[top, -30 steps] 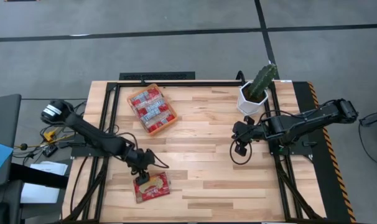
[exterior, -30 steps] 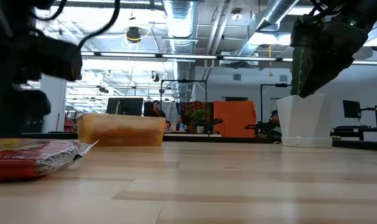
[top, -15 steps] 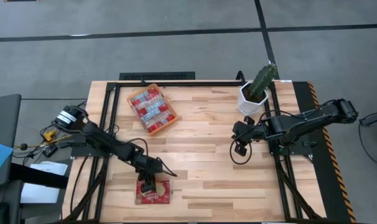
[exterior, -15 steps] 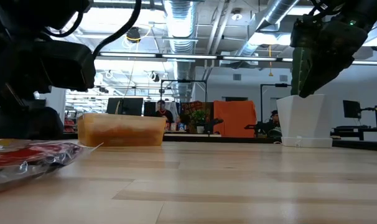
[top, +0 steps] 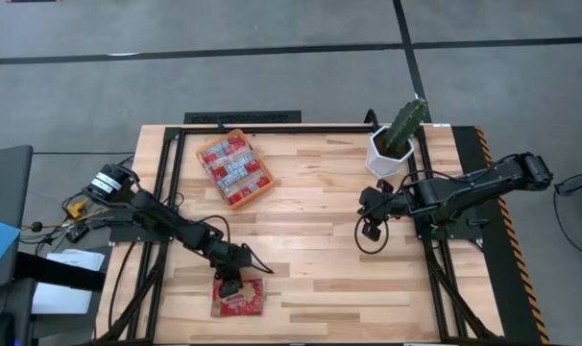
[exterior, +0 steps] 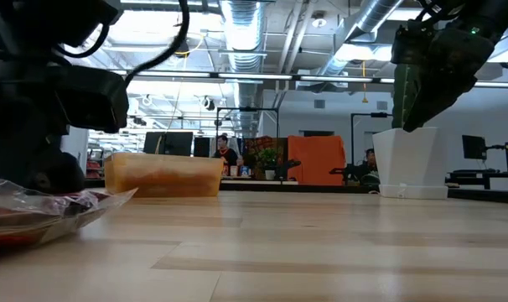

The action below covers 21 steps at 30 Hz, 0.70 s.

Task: Sort popcorn bags into baskets
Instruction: Put the red popcorn bag into the orange bin

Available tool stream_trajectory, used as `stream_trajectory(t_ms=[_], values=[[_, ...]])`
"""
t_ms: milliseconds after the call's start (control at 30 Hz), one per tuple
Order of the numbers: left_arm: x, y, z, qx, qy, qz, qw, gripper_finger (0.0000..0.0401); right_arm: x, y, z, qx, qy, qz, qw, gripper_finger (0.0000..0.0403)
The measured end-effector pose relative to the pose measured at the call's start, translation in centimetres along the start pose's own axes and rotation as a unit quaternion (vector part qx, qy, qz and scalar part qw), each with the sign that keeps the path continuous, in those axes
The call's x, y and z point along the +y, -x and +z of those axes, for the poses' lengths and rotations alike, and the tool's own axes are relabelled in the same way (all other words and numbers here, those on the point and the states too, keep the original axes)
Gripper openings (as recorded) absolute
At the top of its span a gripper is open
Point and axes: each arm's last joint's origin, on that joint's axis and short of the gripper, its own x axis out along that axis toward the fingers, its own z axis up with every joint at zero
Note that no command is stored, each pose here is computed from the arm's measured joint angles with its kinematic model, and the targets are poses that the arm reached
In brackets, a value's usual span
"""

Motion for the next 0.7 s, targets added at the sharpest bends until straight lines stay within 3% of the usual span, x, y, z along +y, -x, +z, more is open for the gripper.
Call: stream_trajectory(t_ms=[267, 700], values=[[-1.1, 2.4, 2.3, -0.036, 0.065, -0.031, 0.997, 0.0002, 0.0, 0.0, 0.0, -0.001, 0.002, -0.002, 1.000, 0.0042], [-0.3, 9.7, 5.3, -0.186, 0.141, -0.054, 0.971, 0.0000, 0.0, 0.0, 0.0, -0.002, 0.008, -0.001, 1.000, 0.0042]])
